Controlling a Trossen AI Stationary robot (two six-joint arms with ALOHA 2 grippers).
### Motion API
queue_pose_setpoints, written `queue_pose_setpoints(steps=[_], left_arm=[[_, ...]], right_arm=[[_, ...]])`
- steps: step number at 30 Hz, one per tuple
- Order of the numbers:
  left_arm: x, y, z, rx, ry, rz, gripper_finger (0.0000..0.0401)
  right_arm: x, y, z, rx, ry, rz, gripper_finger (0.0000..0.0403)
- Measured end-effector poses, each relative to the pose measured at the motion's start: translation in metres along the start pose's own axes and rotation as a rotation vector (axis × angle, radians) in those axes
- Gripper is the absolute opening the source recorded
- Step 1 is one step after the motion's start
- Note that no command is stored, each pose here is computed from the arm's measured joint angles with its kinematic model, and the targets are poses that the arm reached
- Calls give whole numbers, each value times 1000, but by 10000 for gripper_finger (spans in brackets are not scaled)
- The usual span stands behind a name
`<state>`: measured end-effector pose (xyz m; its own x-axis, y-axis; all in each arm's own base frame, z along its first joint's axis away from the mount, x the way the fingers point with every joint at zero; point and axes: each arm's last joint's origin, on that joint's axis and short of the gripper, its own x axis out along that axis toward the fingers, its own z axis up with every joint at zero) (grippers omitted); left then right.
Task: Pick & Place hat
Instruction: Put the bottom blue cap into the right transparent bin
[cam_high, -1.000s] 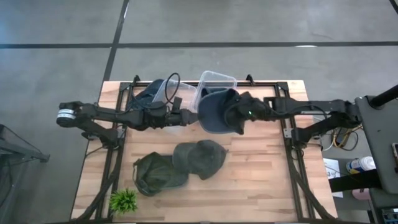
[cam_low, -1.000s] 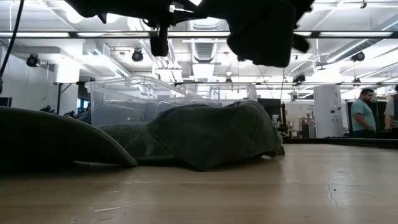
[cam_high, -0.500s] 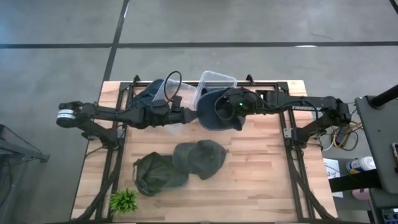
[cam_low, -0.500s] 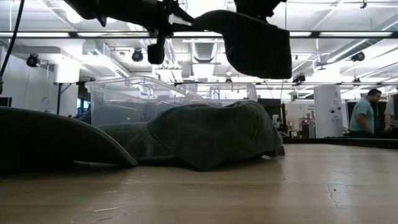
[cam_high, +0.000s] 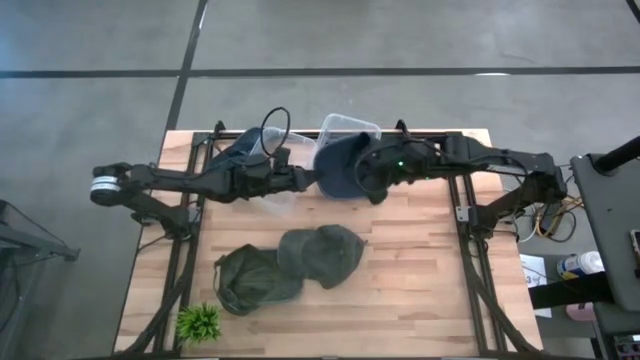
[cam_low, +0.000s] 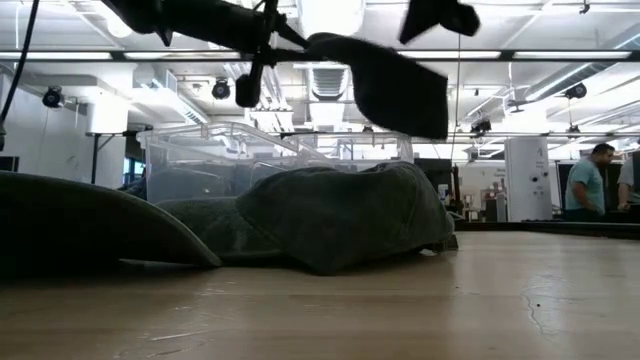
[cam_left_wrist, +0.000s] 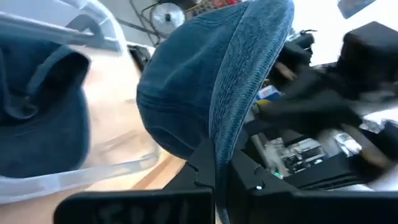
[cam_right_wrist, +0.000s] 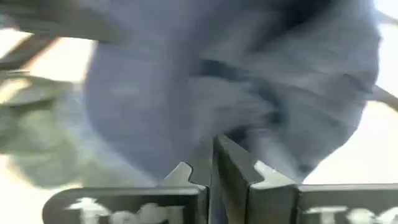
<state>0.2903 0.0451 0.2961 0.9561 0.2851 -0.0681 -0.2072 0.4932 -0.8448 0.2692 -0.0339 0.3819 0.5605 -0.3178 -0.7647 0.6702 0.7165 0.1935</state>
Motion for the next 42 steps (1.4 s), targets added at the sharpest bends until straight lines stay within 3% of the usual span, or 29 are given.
queue_pose_setpoints(steps=[5,12,15,18,22,30,33,38,42], left_arm=[[0,-1,7,-12,-16,-20,7],[1,-17,15,-8,-19,-82,7],[1,-19,16,8,-12,-91,7],[1,-18,15,15,6,-84,7],[0,-17,14,18,11,-83,7],[0,-16,14,62,10,-80,7],[1,-13,13,78,16,-53,7],[2,0,10,115,9,86,7],[2,5,16,81,-58,111,7]], right_arm=[[8,-4,-6,-10,5,-95,18],[48,-2,-15,-75,78,-213,18],[58,2,-14,-98,93,-163,18],[64,13,-6,-125,64,2,18],[57,21,6,-142,-12,192,18],[51,15,11,-146,2,275,18],[42,9,11,-149,-4,232,18],[14,-4,11,-163,-78,158,18],[-15,-13,14,-96,-183,120,18]])
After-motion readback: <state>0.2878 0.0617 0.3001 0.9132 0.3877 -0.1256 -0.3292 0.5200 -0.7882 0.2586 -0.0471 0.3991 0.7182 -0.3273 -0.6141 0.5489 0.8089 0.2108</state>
